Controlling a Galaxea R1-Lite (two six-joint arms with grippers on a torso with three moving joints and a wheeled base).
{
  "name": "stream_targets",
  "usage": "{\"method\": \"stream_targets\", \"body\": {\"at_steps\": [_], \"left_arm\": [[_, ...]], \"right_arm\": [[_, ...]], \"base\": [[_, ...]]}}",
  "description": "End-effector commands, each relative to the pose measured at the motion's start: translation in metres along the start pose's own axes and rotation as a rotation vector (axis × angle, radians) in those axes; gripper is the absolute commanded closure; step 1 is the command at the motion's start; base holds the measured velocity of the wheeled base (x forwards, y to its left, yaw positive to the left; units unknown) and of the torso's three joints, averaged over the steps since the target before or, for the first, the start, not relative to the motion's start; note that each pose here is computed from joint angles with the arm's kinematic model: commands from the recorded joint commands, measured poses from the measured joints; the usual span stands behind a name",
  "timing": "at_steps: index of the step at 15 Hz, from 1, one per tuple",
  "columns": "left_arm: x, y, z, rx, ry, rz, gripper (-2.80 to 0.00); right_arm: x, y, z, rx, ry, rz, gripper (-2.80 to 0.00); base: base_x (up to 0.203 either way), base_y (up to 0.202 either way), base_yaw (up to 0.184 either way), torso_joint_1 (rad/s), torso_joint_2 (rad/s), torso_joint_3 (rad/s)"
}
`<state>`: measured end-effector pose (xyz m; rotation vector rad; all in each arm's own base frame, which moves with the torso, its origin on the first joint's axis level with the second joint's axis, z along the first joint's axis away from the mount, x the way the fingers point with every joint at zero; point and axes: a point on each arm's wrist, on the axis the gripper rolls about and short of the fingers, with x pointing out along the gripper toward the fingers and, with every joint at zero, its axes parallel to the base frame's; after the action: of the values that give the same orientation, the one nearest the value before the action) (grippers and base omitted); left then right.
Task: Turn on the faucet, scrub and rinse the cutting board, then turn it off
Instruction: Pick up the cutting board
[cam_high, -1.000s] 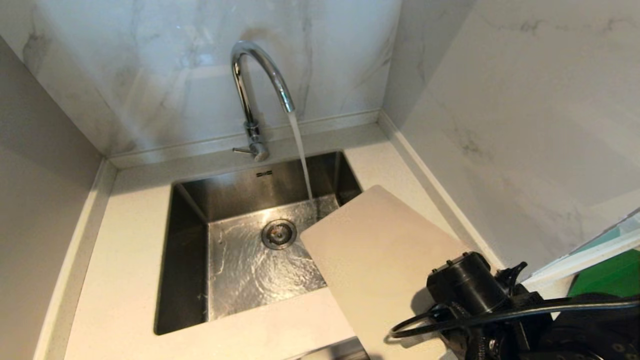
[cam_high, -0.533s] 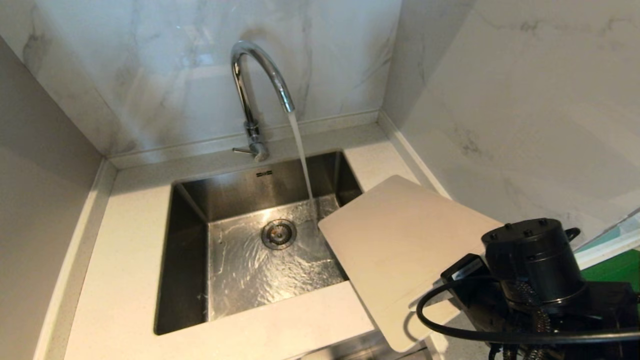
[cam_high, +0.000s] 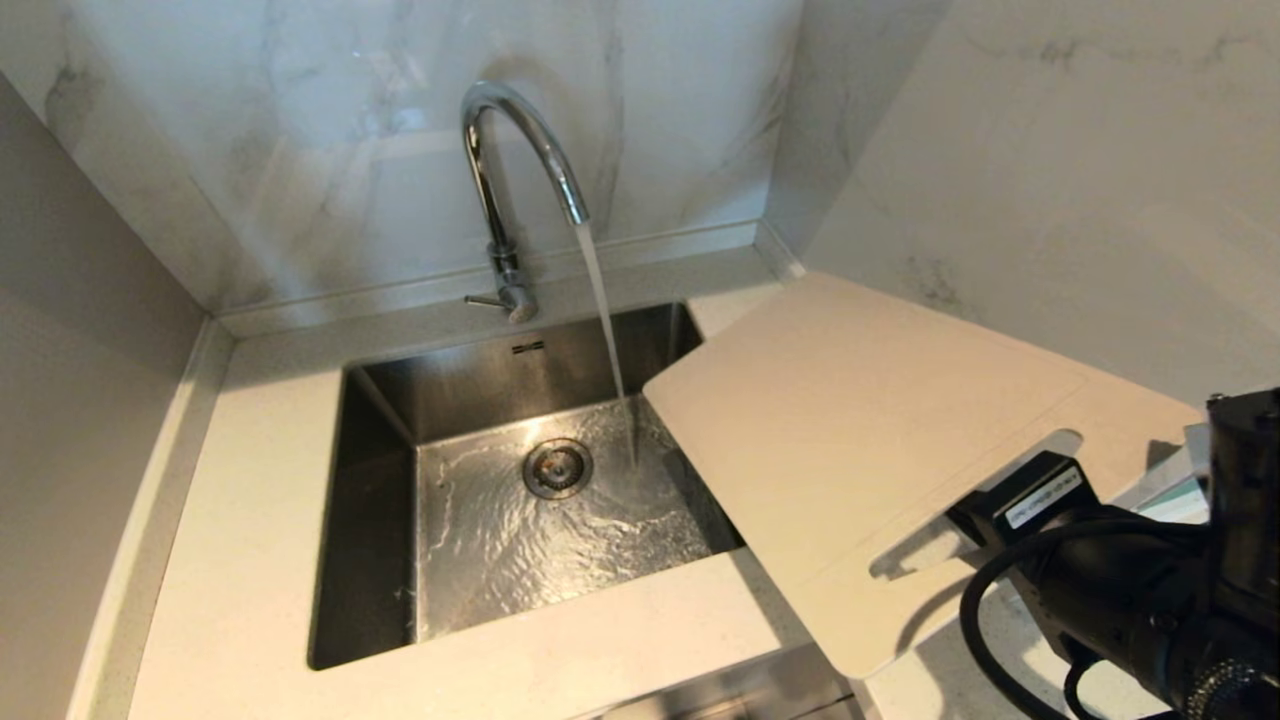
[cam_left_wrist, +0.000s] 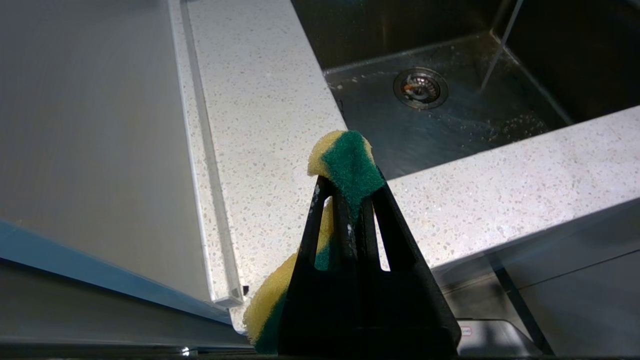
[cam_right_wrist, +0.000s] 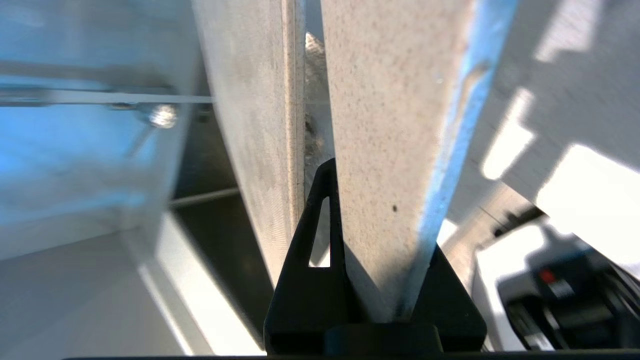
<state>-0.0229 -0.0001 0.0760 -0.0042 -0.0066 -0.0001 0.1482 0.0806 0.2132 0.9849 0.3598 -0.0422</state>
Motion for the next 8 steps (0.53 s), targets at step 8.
{"method": "stream_targets", "body": {"at_steps": [8], "left_arm": [[0.000,0.000,0.000,0.000,0.002,0.000,0.00]], "right_arm": [[0.001,-0.016,-0.018,-0.246,0.056,-0.041,0.00]], "base": [[0.000,0.000,0.000,0.000,0.00,0.000]]}}
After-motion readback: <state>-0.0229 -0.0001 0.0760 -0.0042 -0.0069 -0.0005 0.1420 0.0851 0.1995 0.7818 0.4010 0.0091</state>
